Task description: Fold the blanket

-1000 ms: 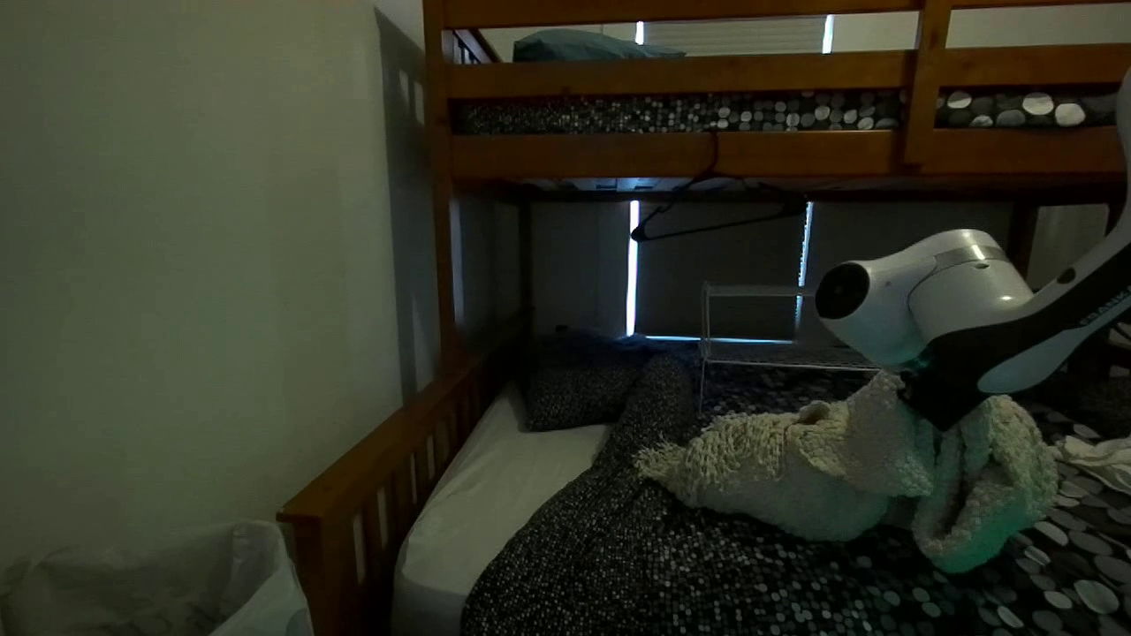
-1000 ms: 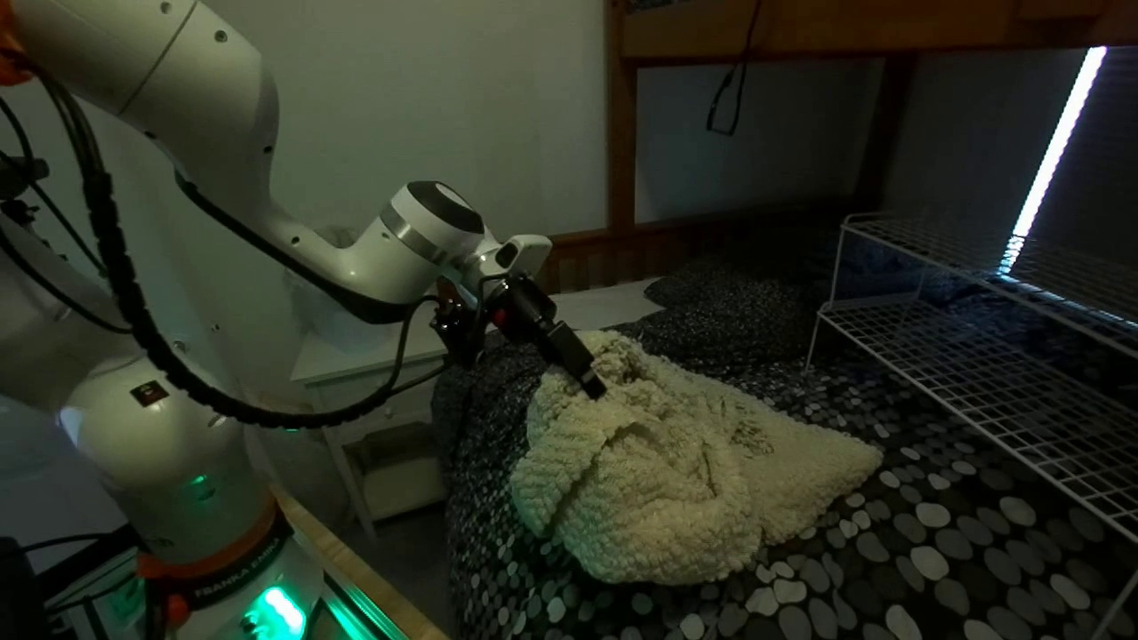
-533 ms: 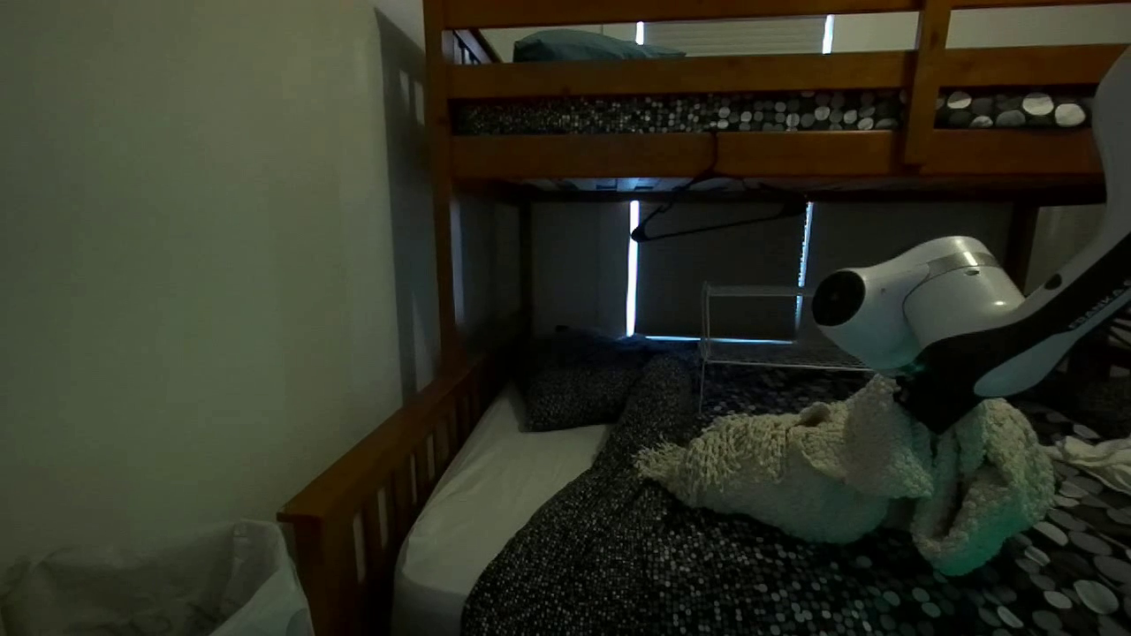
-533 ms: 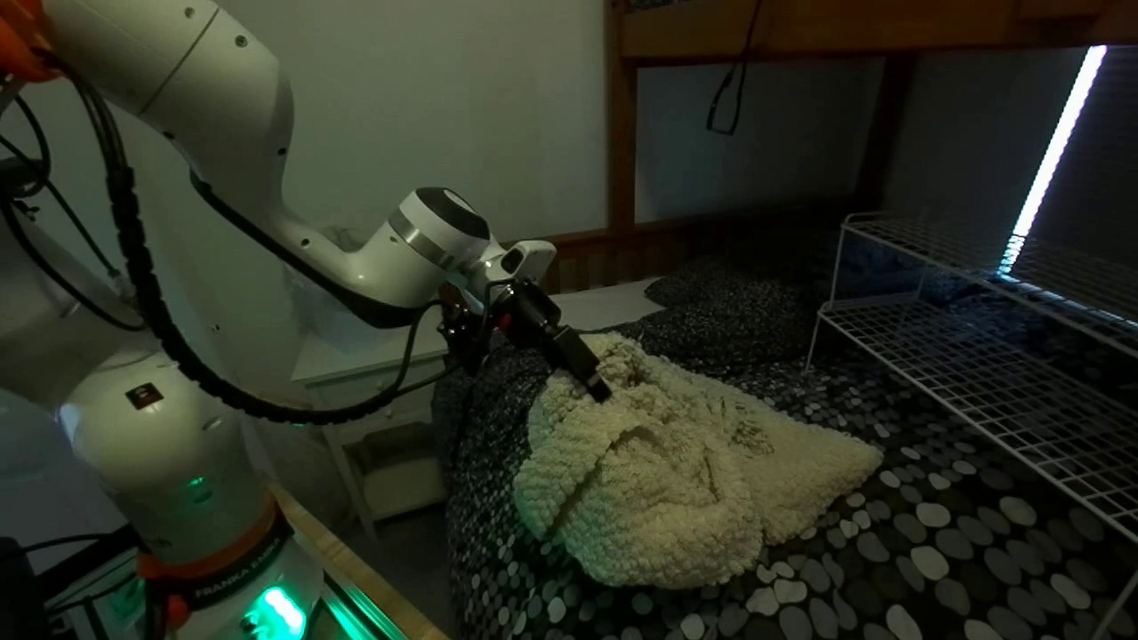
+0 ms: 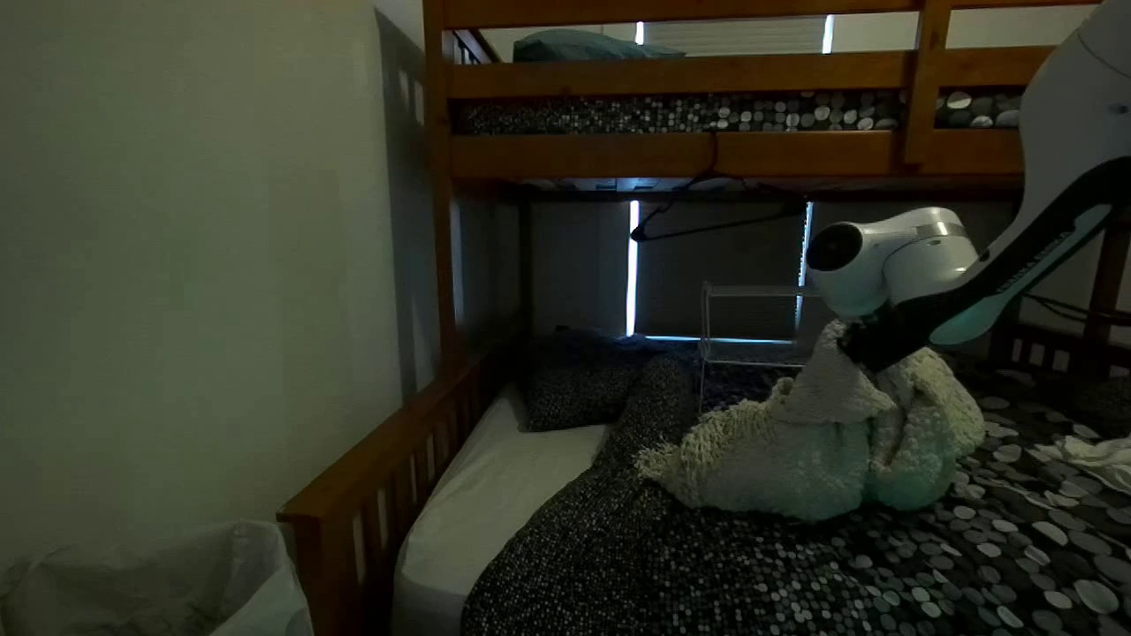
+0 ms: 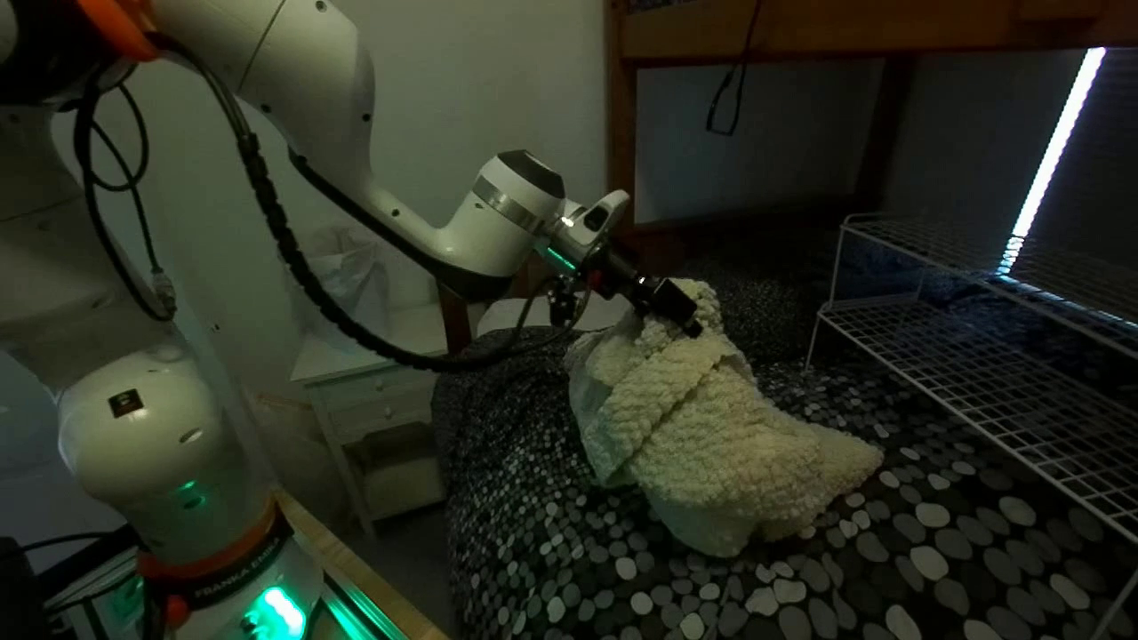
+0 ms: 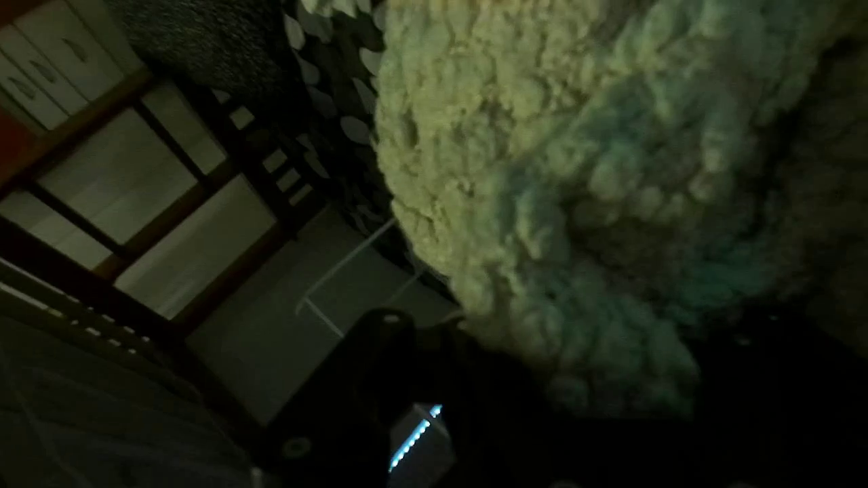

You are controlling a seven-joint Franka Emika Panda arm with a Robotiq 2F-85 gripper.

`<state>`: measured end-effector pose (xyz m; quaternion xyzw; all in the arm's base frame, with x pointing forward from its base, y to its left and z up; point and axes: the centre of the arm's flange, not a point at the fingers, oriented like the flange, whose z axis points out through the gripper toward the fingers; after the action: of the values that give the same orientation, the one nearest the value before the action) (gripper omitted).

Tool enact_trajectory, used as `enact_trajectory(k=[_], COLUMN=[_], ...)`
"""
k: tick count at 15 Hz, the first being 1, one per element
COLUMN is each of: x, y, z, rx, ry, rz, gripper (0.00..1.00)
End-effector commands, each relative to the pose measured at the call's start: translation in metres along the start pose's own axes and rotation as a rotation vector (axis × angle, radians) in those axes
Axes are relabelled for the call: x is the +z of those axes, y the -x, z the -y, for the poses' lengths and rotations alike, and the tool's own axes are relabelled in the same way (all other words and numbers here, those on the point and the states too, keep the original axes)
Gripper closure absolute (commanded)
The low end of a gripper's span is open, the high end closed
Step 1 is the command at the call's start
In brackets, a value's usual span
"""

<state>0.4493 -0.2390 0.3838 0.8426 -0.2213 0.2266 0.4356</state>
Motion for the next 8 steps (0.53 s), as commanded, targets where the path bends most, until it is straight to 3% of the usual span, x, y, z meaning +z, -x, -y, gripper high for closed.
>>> enact_trajectory(k=[1, 7, 8], x=[0.024, 0.049, 0.034], y=[-0.064, -0.094, -0.072], z=[0.02, 0.083, 0.065], rx=[0.087, 0.19, 0.179], ry=[-0.183, -0.47, -0.393], rz=[-0.034, 0.055, 0.024], gripper=[1.0, 1.0, 1.0])
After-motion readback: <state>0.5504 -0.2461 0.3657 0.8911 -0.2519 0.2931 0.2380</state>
